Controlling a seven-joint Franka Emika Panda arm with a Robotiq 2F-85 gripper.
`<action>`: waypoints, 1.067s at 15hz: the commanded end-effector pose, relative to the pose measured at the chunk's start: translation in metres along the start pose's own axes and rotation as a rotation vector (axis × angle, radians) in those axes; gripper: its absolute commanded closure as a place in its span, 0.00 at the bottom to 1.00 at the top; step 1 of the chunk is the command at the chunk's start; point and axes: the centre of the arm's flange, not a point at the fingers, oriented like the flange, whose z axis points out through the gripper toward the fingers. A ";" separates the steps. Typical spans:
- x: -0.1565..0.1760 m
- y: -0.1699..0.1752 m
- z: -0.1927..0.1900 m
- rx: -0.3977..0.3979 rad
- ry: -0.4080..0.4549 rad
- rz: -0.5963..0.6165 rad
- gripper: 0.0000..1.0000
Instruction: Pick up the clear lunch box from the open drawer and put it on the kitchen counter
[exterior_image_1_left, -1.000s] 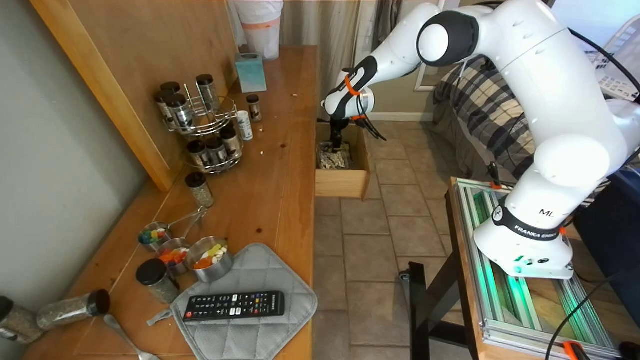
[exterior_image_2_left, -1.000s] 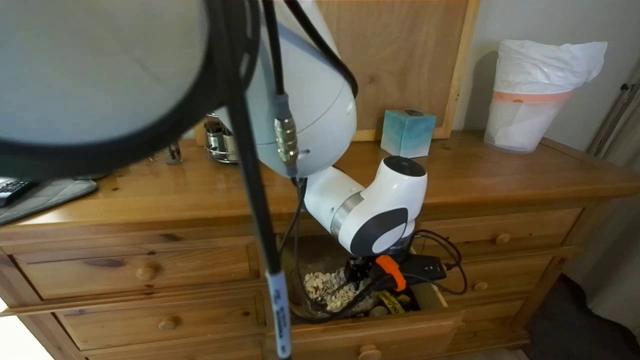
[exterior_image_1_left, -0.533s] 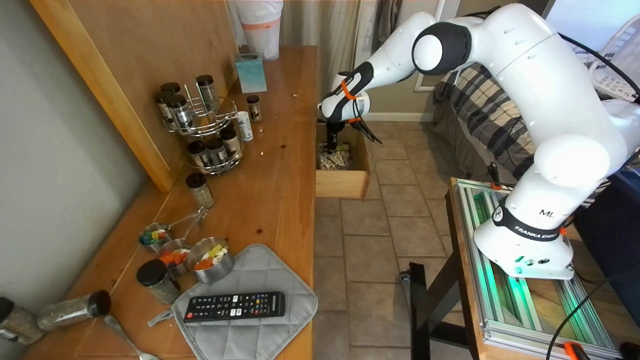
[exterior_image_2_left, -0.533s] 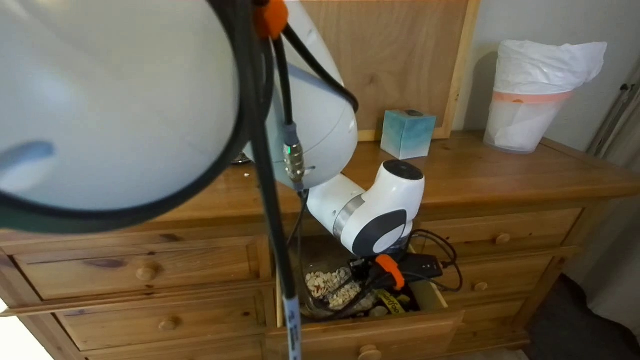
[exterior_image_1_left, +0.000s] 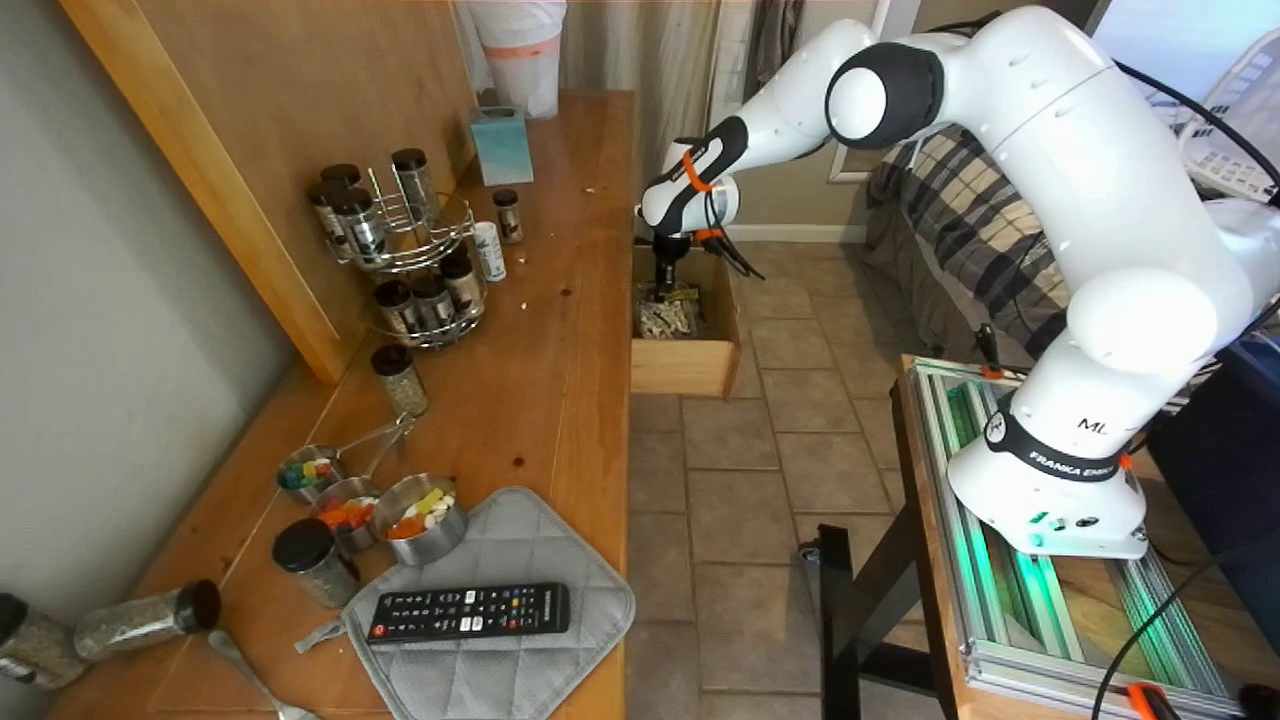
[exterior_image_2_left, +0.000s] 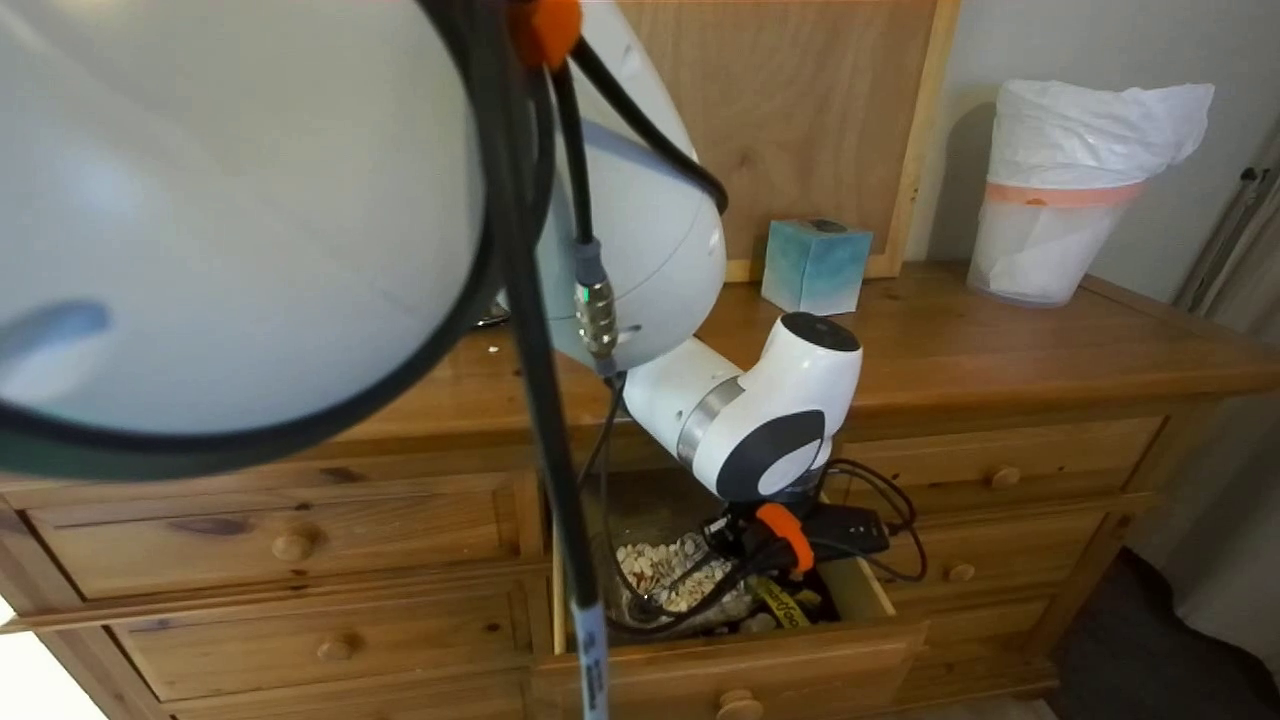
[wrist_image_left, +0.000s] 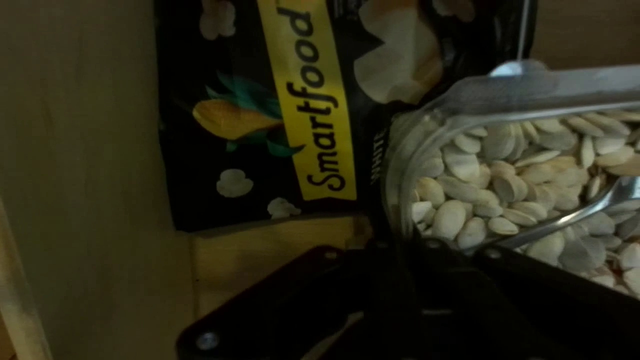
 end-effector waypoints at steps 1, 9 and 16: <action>0.006 0.007 -0.003 0.029 0.002 -0.005 0.95; 0.003 0.014 -0.034 0.144 0.028 0.032 0.95; -0.003 0.017 -0.041 0.275 0.051 0.078 0.96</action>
